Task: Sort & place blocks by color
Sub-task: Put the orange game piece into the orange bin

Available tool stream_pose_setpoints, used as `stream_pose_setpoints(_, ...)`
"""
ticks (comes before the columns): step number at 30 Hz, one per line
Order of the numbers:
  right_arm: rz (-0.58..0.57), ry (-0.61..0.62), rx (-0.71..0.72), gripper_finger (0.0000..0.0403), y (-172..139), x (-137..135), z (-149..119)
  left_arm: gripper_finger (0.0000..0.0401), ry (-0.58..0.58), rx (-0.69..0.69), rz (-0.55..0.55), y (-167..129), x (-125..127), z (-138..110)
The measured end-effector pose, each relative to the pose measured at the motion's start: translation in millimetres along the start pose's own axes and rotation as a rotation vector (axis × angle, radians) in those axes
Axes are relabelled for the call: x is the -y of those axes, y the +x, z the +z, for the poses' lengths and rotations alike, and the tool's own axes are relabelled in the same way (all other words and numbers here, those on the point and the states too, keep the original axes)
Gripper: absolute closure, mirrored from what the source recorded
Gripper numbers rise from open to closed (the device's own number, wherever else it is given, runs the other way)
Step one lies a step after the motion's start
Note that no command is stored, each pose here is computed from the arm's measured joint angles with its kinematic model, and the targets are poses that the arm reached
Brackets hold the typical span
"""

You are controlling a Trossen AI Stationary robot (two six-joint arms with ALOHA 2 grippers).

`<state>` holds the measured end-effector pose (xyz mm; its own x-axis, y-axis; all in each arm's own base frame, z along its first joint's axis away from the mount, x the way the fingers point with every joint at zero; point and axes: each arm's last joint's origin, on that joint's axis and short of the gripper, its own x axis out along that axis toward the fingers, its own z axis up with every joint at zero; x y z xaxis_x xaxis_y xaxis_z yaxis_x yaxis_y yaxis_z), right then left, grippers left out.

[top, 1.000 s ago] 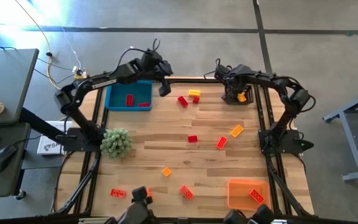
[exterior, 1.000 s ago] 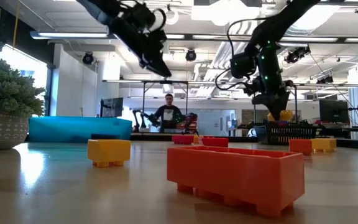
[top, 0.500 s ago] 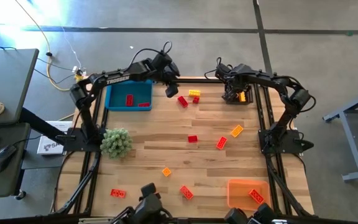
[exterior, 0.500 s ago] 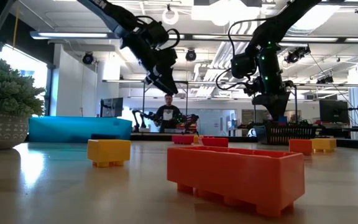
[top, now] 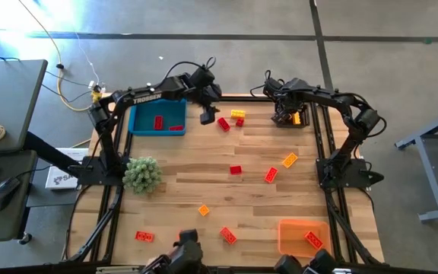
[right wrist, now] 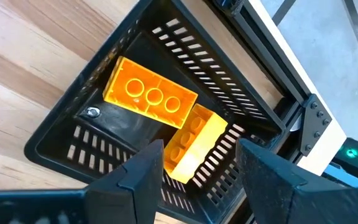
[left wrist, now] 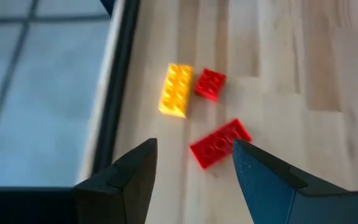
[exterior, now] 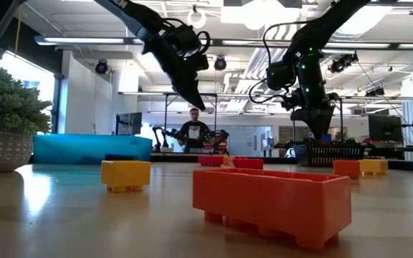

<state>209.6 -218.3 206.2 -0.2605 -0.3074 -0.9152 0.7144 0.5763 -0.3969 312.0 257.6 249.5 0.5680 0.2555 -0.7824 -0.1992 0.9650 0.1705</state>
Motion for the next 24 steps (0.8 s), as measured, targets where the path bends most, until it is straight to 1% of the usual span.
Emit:
stream_pose_setpoints(3,0.007,0.006,-0.002,0.0214,-1,-1,0,0.0203,-0.072,-0.093,-0.055,-2,10,-6)
stream_pose_setpoints(8,0.023,0.013,0.005,0.0214,-2,-5,0,0.0203,-0.141,-0.289,-0.16,-7,32,-18)
stream_pose_setpoints(11,0.043,0.017,0.003,0.0214,-2,-6,0,0.0203,-0.176,-0.366,-0.196,-9,42,-22)
stream_pose_setpoints(13,0.053,0.031,0.002,0.0214,-2,-6,0,0.0203,-0.189,-0.402,-0.212,-10,49,-22)
stream_pose_setpoints(18,0.075,0.034,-0.002,0.0214,-2,-7,0,0.0203,-0.179,-0.474,-0.254,-11,68,-21)
stream_pose_setpoints(24,0.084,0.032,-0.003,0.0214,-2,-7,0,0.0203,-0.198,-0.538,-0.273,-13,90,-17)
